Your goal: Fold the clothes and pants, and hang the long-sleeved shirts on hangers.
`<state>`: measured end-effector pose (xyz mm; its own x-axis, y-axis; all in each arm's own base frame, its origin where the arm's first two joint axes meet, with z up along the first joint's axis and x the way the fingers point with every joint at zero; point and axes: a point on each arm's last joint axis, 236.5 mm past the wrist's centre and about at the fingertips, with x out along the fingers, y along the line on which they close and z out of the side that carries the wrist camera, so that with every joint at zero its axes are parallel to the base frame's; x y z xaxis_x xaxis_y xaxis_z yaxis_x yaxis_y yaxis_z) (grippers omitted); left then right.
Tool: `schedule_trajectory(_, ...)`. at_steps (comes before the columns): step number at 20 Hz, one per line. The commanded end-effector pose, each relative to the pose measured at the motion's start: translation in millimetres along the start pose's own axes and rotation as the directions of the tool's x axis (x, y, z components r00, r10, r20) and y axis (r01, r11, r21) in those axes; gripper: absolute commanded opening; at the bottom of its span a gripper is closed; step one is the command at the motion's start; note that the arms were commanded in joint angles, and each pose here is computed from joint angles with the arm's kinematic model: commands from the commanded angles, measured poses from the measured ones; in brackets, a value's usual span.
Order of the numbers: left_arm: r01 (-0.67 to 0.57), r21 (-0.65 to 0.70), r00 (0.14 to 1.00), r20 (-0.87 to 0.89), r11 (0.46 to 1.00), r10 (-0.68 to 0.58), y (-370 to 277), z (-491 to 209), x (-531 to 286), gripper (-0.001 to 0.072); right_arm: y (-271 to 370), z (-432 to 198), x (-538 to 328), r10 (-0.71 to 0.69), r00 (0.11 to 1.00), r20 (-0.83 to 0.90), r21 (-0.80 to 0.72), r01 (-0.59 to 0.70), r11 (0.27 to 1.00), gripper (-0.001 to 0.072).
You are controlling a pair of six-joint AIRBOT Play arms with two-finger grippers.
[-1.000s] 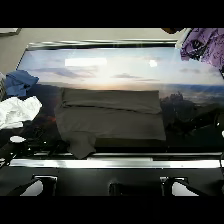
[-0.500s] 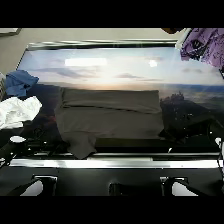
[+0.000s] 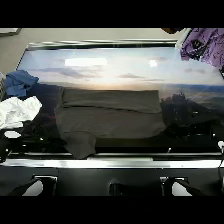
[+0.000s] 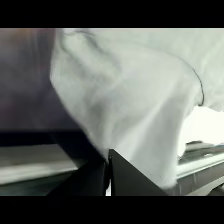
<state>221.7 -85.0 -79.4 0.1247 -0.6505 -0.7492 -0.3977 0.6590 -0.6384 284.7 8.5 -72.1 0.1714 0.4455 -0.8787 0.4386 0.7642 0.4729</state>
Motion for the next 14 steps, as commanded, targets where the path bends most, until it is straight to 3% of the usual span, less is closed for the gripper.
schedule_trajectory(1, -0.099, 0.03, 0.995, -0.004, 0.995, 0.099, -2.3, -12.8, -31.4, 0.0019, 3.0, -22.0, -34.0, -0.056, 0.998, -0.016, 0.043, 0.057, 0.997, 0.0031)
schedule_trajectory(8, -0.119, 0.076, 0.99, 0.091, 0.99, 0.112, -29.3, -53.6, -66.9, 0.0017, 17.9, -69.2, -76.0, -0.067, 0.997, -0.027, 0.021, 0.067, 0.998, 0.003)
schedule_trajectory(14, -0.079, 0.121, 0.99, 0.127, 0.99, 0.064, -58.4, -18.9, -47.4, 0.0017, 45.9, -18.7, -69.0, 0.067, 0.988, 0.137, 0.017, -0.07, 0.997, 0.003)
